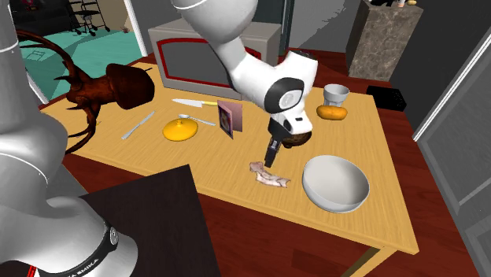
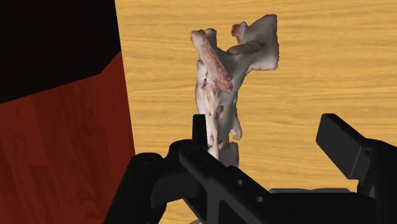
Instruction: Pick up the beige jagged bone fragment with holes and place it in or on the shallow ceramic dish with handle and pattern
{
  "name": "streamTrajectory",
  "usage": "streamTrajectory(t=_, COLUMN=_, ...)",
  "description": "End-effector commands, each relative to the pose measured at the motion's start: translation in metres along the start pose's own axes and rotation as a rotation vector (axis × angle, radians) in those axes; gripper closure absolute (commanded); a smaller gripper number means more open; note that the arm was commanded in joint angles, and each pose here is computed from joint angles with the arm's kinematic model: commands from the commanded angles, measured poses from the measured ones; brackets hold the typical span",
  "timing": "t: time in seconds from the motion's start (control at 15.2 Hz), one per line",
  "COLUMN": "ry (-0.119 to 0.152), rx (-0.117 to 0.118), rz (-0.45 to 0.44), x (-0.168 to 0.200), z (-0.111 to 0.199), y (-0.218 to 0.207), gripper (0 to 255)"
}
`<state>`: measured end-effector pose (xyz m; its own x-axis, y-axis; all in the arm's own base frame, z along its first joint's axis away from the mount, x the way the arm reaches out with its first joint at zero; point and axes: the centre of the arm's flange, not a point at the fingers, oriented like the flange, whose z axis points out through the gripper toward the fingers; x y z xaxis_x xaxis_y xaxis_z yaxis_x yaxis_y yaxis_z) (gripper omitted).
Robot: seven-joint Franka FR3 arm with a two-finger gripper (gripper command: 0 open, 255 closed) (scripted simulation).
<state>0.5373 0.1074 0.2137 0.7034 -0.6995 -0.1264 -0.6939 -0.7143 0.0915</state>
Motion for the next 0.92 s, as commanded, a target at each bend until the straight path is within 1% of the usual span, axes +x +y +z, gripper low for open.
streamTrajectory(t=0.0, ry=-0.121, rx=0.095, rz=0.027, x=0.027, z=0.017, y=0.03, gripper=0)
streamTrajectory(t=0.13, ry=-0.253, rx=0.193, rz=0.057, x=0.051, z=0.044, y=0.061, gripper=0)
streamTrajectory(t=0.2, ry=-0.256, rx=0.196, rz=0.058, x=0.051, z=0.044, y=0.062, gripper=0)
streamTrajectory(t=0.66, ry=-0.256, rx=0.196, rz=0.058, x=0.041, z=0.082, y=0.054, gripper=0)
streamTrajectory(t=0.86, ry=-0.256, rx=0.196, rz=0.058, x=0.041, z=0.082, y=0.054, gripper=0)
